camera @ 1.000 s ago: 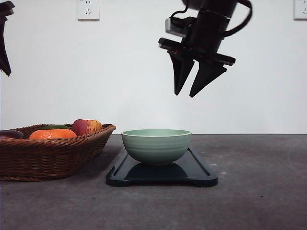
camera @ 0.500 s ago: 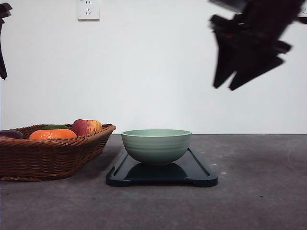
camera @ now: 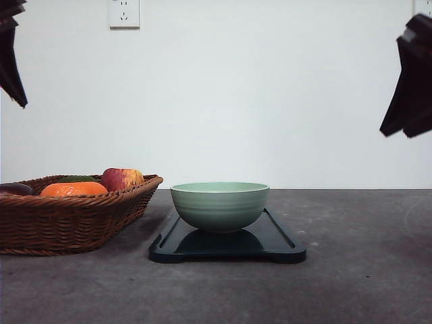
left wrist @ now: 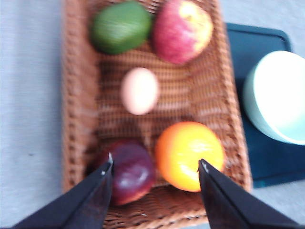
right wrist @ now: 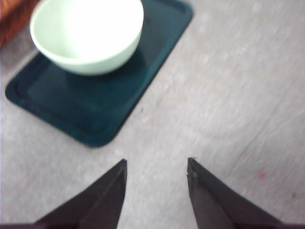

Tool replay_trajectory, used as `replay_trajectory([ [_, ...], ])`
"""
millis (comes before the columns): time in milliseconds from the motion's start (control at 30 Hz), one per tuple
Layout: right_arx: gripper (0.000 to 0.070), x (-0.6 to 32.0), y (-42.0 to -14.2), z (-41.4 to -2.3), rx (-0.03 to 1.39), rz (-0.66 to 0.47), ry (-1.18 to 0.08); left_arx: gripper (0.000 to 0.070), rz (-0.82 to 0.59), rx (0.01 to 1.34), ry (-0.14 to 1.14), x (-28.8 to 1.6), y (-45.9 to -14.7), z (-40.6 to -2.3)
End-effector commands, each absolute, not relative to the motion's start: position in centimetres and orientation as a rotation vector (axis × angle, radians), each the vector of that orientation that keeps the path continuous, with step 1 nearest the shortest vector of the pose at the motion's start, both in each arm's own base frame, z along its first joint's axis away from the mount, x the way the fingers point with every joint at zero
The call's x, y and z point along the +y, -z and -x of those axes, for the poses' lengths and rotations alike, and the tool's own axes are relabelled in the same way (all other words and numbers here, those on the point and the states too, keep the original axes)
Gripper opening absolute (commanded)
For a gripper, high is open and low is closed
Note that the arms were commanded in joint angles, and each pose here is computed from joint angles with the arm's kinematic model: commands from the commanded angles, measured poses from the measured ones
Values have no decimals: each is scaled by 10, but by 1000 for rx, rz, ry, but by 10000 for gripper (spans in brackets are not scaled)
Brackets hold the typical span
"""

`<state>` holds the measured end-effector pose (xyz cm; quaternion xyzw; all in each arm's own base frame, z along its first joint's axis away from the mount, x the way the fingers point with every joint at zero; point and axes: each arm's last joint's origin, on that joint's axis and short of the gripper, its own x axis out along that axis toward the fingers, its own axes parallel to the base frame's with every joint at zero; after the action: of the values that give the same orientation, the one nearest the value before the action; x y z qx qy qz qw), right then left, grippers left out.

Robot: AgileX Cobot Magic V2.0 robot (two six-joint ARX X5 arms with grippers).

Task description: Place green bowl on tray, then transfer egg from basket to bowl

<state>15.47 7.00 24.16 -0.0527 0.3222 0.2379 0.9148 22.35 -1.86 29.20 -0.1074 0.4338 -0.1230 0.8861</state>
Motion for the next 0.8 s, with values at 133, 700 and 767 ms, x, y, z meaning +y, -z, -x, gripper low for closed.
replay_trajectory([
  [133,248,70,-243,-156,657,125,-485,350,233,887,283,-29,-305,-229],
  [700,248,70,-243,-156,658,125,-484,353,-127,947,236,-82,-303,-305],
  [767,248,70,-243,-156,658,125,-484,360,-137,980,233,-85,-293,-314],
])
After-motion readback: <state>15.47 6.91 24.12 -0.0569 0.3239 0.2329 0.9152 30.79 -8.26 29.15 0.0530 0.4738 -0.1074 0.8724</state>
